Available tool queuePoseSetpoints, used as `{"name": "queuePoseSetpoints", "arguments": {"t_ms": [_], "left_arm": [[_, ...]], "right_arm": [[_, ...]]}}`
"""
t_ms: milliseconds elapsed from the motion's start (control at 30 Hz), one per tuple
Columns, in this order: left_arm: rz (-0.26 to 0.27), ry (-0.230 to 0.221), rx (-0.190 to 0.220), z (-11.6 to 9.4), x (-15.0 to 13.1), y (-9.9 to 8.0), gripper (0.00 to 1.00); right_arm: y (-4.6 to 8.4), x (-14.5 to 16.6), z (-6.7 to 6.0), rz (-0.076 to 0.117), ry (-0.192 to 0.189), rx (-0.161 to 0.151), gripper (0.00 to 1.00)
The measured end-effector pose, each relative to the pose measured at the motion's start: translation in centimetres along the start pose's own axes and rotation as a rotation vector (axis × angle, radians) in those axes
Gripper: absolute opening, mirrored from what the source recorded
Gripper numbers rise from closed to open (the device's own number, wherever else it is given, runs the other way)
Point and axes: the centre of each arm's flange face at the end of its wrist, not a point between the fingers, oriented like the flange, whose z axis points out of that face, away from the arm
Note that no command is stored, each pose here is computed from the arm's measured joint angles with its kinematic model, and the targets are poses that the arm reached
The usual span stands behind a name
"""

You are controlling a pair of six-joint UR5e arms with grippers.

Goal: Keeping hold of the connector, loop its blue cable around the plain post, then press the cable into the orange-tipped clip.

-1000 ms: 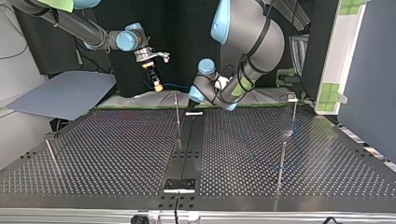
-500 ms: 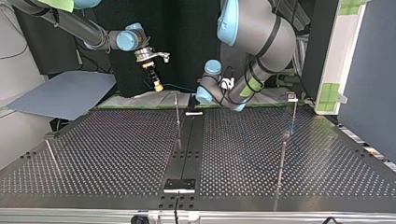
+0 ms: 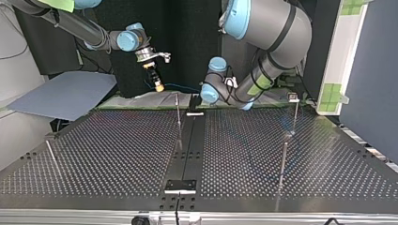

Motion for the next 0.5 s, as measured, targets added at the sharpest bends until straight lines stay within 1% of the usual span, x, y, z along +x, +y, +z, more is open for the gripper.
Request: {"name": "queuePoseSetpoints", "arguments": {"t_ms": [100,333,433,500], "left_arm": [[-0.014,0.001,0.006,-0.3,1.2,0.1,1.0],[-0.02,-0.002,0.018,-0.9,3.5,0.3,1.0],[-0.035,-0.016,0.036,-0.8,3.8,0.2,1.0],[-0.052,-0.025,0.058,-0.7,3.9,-0.1,1.0]], "right_arm": [[-0.1,0.0,0.0,0.0,0.0,0.001,0.0],[-0.3,0.1,0.0,-0.001,-0.001,0.006,0.0],[-0.4,0.1,0.0,-0.001,-0.001,0.008,0.0],[-0.5,0.1,0.0,-0.002,-0.001,0.009,0.0]]}}
